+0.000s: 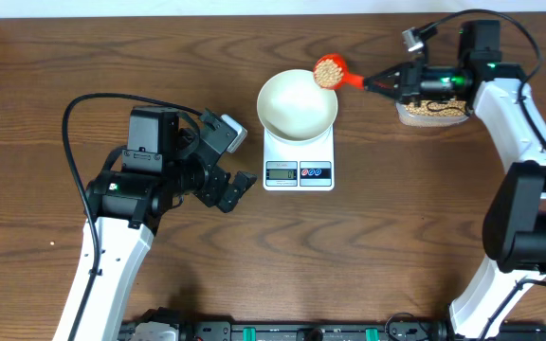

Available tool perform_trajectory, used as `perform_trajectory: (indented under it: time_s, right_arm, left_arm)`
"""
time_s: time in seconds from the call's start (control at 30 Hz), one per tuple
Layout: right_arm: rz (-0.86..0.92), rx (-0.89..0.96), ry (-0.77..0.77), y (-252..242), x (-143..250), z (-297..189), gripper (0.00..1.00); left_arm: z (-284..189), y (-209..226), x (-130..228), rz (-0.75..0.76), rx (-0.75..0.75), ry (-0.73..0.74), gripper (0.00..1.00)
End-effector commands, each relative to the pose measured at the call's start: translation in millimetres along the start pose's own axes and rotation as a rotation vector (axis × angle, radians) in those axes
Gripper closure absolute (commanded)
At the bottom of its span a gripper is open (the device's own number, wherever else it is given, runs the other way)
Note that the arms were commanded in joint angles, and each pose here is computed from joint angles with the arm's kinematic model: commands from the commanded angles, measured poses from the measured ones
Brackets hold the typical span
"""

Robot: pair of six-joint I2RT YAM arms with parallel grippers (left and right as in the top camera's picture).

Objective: Scoop item into bowl and weigh 50g on scale
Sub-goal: 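Carry the filled scoop with the right gripper over the white bowl, then tilt the red scoop to pour soybeans into the white bowl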

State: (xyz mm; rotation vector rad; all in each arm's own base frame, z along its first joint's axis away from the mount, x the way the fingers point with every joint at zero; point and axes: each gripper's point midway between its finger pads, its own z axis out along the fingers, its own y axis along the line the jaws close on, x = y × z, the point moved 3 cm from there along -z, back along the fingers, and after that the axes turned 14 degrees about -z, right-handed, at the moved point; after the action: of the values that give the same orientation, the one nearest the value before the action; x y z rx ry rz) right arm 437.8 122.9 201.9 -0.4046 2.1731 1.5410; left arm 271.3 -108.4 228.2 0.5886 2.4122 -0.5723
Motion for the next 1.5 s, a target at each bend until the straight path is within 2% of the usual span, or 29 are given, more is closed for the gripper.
perform_trajectory:
  time_s: [0.0, 0.17, 0.5, 0.97, 1.47]
  right_arm:
    - [0.0, 0.042, 0.035, -4, 6, 16, 0.99]
    - [-0.024, 0.142, 0.081, -10, 14, 37, 0.99]
    - [-0.164, 0.215, 0.158, -6, 26, 70, 0.99]
    - [-0.309, 0.399, 0.24, 1, 27, 75, 0.99]
    - [-0.676, 0.664, 0.299, 37, 14, 75, 0.99]
  left_arm:
    - [-3, 0, -7, 0.027, -0.007, -0.015, 0.01]
    - [-3, 0, -7, 0.027, -0.007, -0.015, 0.02]
    - [-3, 0, -7, 0.027, -0.007, -0.015, 0.01]
    - [-3, 0, -7, 0.027, -0.007, -0.015, 0.01]
    - [-3, 0, -7, 0.027, -0.007, -0.015, 0.01]
